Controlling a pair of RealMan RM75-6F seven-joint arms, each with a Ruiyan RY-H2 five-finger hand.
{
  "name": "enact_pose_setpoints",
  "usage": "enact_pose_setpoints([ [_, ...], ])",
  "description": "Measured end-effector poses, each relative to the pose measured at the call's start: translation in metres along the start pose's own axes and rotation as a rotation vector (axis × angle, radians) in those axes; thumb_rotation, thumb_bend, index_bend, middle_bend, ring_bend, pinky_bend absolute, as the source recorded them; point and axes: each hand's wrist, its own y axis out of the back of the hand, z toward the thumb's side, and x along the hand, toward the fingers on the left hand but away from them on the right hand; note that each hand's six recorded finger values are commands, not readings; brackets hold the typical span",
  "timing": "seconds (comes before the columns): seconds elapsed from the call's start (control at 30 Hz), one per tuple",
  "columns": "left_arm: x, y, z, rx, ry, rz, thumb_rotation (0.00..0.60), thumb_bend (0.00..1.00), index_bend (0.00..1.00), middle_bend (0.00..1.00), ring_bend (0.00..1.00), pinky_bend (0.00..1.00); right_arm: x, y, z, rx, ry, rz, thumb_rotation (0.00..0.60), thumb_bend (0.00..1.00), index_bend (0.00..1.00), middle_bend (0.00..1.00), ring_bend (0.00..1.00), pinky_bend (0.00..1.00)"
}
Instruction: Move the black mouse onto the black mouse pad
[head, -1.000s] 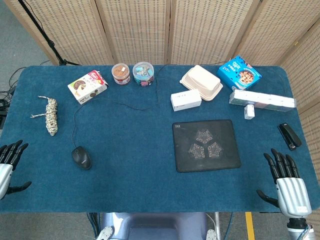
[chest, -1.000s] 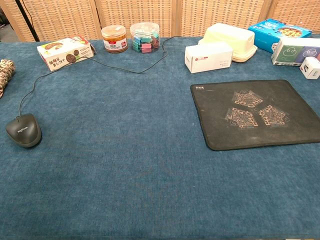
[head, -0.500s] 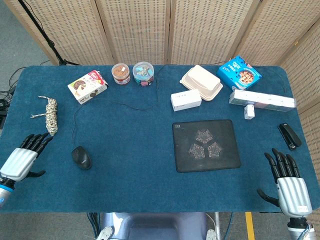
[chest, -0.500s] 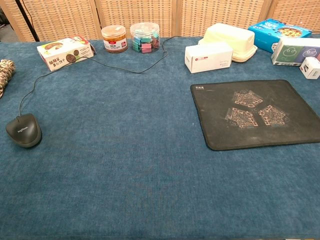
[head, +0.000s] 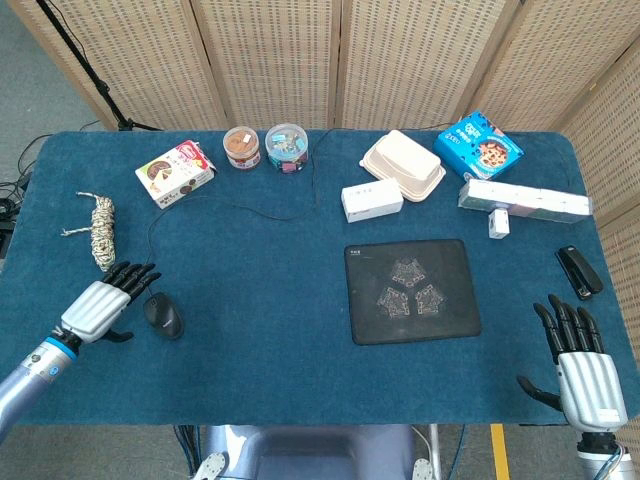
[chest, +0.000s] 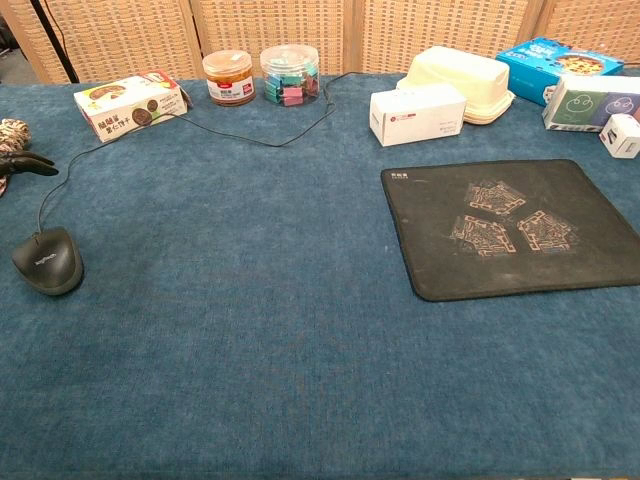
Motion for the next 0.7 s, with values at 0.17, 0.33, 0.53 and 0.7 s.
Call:
enact_pose_setpoints([
  [0.17, 0.018, -0.003, 0.015, 0.023, -0.026, -0.029, 0.600, 0.19, 0.06, 0.07, 0.04, 0.11, -0.001, 0.000, -0.002, -0.003, -0.011, -0.001, 0.600, 0.00, 0.00, 0.00, 0.00, 0.00],
  [0.33, 0.030, -0.009, 0.027, 0.032, -0.044, -0.039, 0.600, 0.21, 0.23, 0.22, 0.16, 0.20, -0.001, 0.001, -0.003, -0.007, -0.013, -0.002, 0.600, 0.00, 0.00, 0.00, 0.00, 0.00],
  [0.53, 0.036, -0.013, 0.034, 0.077, -0.053, -0.038, 0.600, 0.22, 0.33, 0.31, 0.23, 0.26, -0.001, 0.003, -0.006, -0.017, -0.020, -0.008, 0.600, 0.00, 0.00, 0.00, 0.00, 0.00],
  [0.7, 0.040, -0.016, 0.040, 0.114, -0.060, -0.040, 0.600, 0.23, 0.46, 0.43, 0.33, 0.36, -0.001, 0.003, -0.006, -0.026, -0.017, -0.003, 0.600, 0.00, 0.00, 0.00, 0.00, 0.00],
])
